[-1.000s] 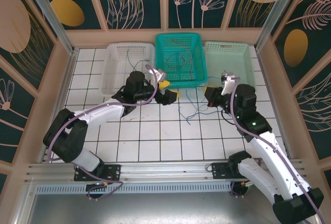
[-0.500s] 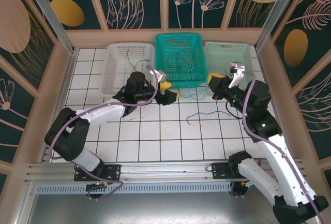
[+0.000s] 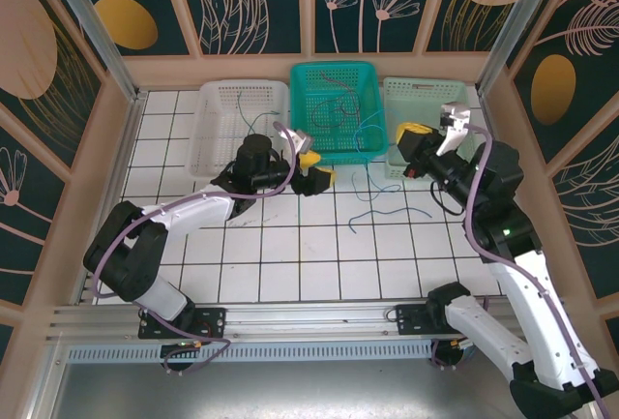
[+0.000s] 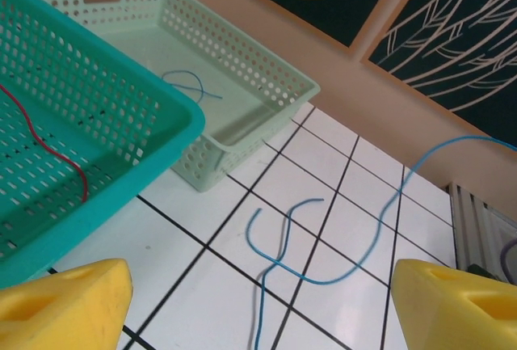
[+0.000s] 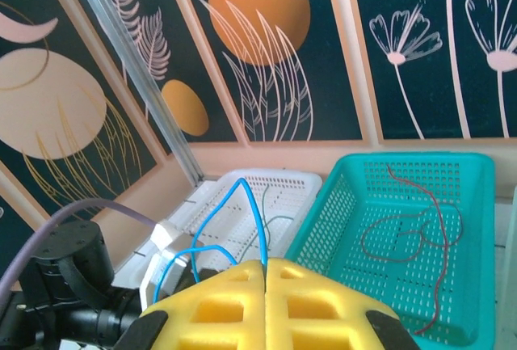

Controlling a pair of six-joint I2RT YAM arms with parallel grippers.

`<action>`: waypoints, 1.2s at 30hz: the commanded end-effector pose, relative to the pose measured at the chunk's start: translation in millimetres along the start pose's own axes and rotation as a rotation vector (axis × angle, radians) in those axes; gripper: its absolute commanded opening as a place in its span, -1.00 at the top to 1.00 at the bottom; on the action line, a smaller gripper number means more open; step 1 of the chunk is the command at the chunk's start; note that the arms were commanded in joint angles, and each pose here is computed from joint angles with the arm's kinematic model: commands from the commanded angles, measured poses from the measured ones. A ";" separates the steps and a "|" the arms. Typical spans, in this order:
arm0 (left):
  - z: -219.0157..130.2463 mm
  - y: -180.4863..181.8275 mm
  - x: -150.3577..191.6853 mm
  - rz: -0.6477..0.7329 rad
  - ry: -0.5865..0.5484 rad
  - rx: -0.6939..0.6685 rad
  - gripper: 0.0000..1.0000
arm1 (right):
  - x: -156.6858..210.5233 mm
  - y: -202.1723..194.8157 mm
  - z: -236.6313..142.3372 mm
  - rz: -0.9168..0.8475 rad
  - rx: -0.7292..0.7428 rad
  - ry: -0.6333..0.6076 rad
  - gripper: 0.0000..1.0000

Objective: Untangle the cables

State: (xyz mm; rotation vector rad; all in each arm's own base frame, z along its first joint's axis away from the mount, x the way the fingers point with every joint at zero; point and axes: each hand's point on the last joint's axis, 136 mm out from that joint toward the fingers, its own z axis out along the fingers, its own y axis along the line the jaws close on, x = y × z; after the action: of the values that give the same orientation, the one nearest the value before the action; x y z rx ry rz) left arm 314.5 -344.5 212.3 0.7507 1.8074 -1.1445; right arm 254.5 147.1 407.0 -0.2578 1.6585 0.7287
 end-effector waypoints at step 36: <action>13.6 -100.1 -77.0 -0.161 -0.060 0.445 0.02 | 33.6 -9.8 31.7 -0.018 -0.013 0.099 1.00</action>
State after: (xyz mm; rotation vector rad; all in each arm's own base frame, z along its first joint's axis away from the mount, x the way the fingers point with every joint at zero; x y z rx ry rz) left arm 271.2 -397.0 315.4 0.8087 1.5988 -1.6764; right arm 280.7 160.7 358.0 -0.2852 1.7990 0.7098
